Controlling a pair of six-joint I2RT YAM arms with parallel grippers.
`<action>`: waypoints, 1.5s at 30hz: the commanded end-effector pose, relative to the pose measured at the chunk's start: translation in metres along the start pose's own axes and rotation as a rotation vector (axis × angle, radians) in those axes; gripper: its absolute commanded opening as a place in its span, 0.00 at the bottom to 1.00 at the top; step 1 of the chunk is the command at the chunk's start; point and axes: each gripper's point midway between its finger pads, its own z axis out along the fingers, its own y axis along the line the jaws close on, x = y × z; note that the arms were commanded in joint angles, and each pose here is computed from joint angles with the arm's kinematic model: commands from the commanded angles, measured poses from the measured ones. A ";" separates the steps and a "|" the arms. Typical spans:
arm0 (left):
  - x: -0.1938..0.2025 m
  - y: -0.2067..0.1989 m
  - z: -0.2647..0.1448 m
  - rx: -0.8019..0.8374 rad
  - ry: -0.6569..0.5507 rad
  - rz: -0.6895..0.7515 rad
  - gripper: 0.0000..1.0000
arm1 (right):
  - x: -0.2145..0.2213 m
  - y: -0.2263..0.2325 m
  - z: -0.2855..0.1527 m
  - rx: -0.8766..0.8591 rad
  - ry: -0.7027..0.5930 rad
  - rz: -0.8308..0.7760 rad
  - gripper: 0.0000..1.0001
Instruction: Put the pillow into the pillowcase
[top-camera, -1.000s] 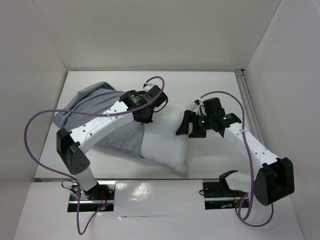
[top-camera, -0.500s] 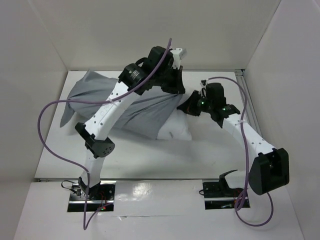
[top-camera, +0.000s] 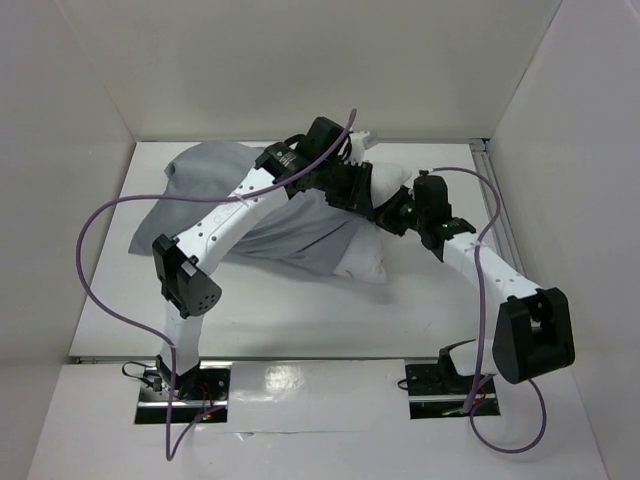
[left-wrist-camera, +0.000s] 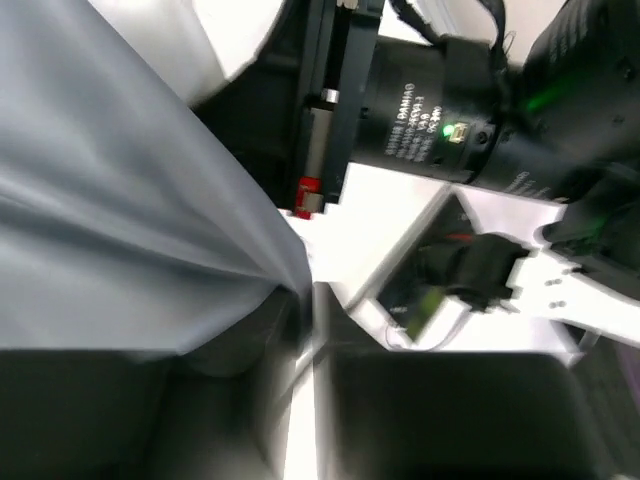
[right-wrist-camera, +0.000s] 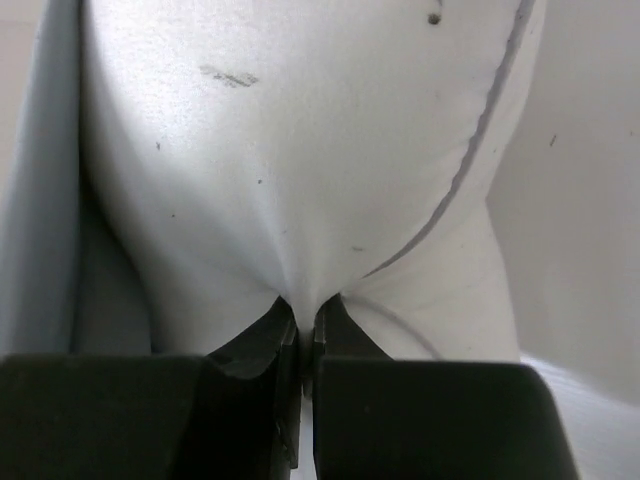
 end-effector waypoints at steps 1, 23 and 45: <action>-0.023 -0.023 -0.052 -0.016 -0.137 0.112 0.52 | -0.008 0.024 -0.008 -0.077 -0.025 -0.030 0.00; 0.157 0.092 -0.029 -0.717 -0.217 0.028 0.80 | 0.022 -0.050 -0.083 0.116 0.123 -0.100 0.85; 0.164 0.128 0.025 -0.755 -0.224 -0.060 0.27 | 0.064 -0.047 -0.035 -0.052 0.335 -0.082 0.76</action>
